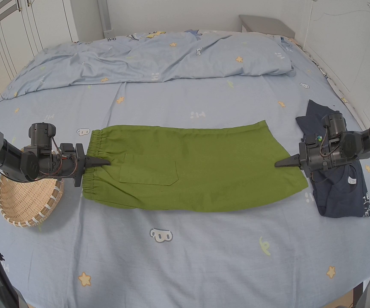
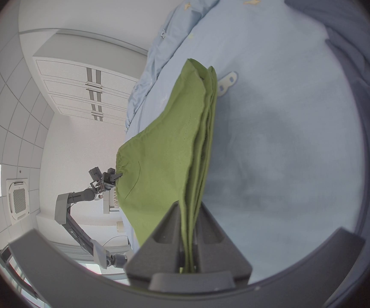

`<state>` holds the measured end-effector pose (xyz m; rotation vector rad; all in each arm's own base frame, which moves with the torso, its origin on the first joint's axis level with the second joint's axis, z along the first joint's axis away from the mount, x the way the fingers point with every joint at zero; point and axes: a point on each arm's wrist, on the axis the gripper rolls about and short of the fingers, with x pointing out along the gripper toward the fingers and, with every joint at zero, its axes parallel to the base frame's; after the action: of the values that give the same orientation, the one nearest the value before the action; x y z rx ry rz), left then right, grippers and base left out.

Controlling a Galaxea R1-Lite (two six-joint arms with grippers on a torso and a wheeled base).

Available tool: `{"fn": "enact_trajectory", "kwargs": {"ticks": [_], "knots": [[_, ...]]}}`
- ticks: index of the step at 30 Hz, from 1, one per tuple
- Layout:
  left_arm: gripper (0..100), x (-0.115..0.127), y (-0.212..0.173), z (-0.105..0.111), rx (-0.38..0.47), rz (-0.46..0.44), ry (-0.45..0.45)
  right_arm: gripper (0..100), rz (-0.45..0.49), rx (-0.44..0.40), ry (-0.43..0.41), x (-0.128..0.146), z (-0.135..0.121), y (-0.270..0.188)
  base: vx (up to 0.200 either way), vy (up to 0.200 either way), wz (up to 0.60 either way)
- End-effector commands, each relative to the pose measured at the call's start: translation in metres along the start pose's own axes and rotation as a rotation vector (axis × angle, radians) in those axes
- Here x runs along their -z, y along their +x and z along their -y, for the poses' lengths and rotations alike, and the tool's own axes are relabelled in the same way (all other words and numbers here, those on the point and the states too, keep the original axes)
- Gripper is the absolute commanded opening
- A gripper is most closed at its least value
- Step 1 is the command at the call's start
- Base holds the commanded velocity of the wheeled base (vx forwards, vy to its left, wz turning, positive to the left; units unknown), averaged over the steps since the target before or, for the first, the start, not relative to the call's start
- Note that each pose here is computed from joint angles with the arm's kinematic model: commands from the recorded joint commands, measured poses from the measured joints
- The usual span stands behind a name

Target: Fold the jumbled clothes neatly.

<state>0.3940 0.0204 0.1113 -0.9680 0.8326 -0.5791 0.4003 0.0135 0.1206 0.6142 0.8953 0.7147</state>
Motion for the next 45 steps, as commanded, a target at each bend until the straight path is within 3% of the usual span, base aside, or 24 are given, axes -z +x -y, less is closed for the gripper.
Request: {"fn": "enact_trajectory", "kwargs": {"ticks": [1, 4, 11, 18, 23, 30, 31, 38, 41, 45], "knots": [[0, 0.014, -0.034, 0.015, -0.036, 0.000, 0.000, 0, 0.012, -0.001, -0.017, 0.026, -0.038, -0.037, 0.000, 0.000, 0.00], [0, 0.026, -0.044, 0.010, -0.068, -0.021, -0.008, 0, -0.016, 0.011, -0.008, 0.045, -0.036, -0.041, 0.000, 0.000, 0.00], [0, 0.088, -0.066, -0.008, -0.139, -0.132, -0.005, 0, -0.132, 0.041, -0.008, 0.122, -0.029, -0.053, 0.000, 0.000, 0.00], [0, 0.145, -0.079, -0.025, -0.179, -0.229, 0.003, 0, -0.154, 0.036, -0.005, 0.182, -0.023, -0.057, 0.000, 0.000, 0.00], [0, 0.158, -0.087, -0.031, -0.188, -0.233, 0.005, 0, -0.152, 0.029, -0.011, 0.203, -0.016, -0.056, 0.000, 0.000, 0.00], [0, 0.159, -0.089, -0.033, -0.191, -0.234, 0.010, 0, -0.140, 0.025, -0.021, 0.206, -0.007, -0.049, 0.000, 0.000, 0.00], [0, 0.159, -0.089, -0.033, -0.191, -0.231, 0.012, 100, -0.147, 0.027, -0.016, 0.207, -0.004, -0.047, 0.000, 0.000, 0.00], [0, 0.157, -0.090, -0.032, -0.225, -0.219, 0.042, 100, -0.110, 0.037, -0.033, 0.203, -0.002, -0.050, 0.000, 0.000, 0.00], [0, 0.159, -0.099, -0.020, -0.279, -0.182, 0.129, 100, 0.006, 0.070, -0.065, 0.185, 0.003, -0.063, 0.000, 0.000, 0.00], [0, 0.160, -0.111, 0.001, -0.313, -0.126, 0.199, 100, 0.109, 0.077, -0.161, 0.163, -0.015, -0.077, 0.000, 0.000, 0.00]]}}
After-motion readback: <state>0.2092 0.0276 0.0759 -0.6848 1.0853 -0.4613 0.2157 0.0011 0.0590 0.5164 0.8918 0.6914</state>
